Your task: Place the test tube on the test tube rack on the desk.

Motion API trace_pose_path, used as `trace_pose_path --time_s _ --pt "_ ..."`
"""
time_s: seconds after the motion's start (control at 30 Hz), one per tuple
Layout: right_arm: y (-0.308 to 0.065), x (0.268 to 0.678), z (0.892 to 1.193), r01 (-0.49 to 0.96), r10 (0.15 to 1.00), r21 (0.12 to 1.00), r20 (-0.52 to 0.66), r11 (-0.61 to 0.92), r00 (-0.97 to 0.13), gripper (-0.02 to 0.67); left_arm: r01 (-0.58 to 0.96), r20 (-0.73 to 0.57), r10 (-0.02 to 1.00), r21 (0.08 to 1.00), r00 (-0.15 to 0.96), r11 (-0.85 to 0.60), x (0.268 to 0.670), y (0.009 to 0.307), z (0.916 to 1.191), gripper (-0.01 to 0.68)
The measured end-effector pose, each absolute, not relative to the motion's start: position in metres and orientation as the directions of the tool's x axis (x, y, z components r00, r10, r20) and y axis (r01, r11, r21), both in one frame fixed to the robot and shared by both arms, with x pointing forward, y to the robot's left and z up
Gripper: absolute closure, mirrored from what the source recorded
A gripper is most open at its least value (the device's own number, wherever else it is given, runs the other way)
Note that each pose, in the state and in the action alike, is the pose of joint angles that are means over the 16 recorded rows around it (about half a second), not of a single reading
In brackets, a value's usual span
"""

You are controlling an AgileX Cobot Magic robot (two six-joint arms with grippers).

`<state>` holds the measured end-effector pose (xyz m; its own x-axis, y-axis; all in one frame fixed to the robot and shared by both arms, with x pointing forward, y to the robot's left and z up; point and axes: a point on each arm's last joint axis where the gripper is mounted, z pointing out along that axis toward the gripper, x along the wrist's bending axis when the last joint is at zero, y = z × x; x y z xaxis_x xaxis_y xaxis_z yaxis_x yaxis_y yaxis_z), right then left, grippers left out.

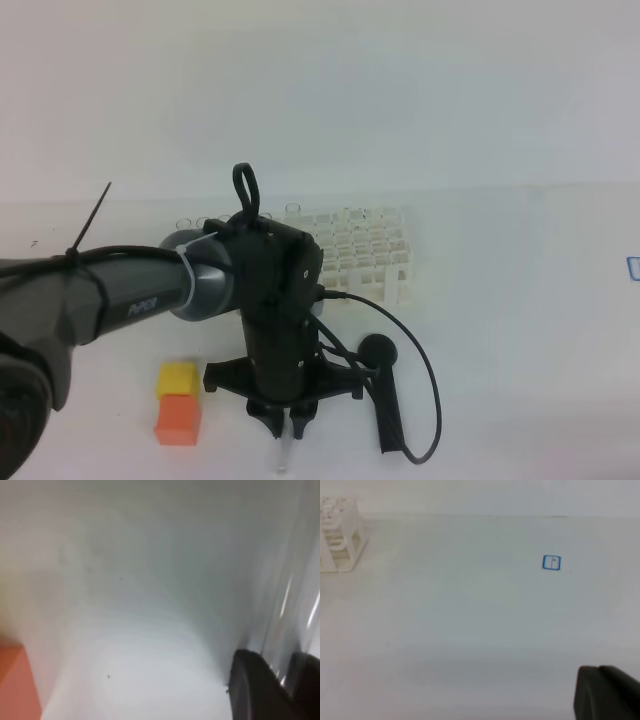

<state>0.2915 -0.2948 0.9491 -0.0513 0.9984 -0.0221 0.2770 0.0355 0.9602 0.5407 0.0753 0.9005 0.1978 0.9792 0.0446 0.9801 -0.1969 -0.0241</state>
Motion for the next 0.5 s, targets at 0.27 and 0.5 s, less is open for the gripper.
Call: trace_pose_path --time_s 0.27,0.5 --pt "-0.295 0.292 0.949 0.277 0.998 0.96 -0.022 0.035 -0.051 0.65 0.918 0.03 0.923 0.094 0.384 -0.385 0.546 0.078 0.921 0.558" --pt "-0.295 0.292 0.949 0.277 0.998 0.96 -0.022 0.035 -0.051 0.65 0.758 0.039 0.823 0.366 0.567 -0.54 0.56 0.092 0.976 0.56"
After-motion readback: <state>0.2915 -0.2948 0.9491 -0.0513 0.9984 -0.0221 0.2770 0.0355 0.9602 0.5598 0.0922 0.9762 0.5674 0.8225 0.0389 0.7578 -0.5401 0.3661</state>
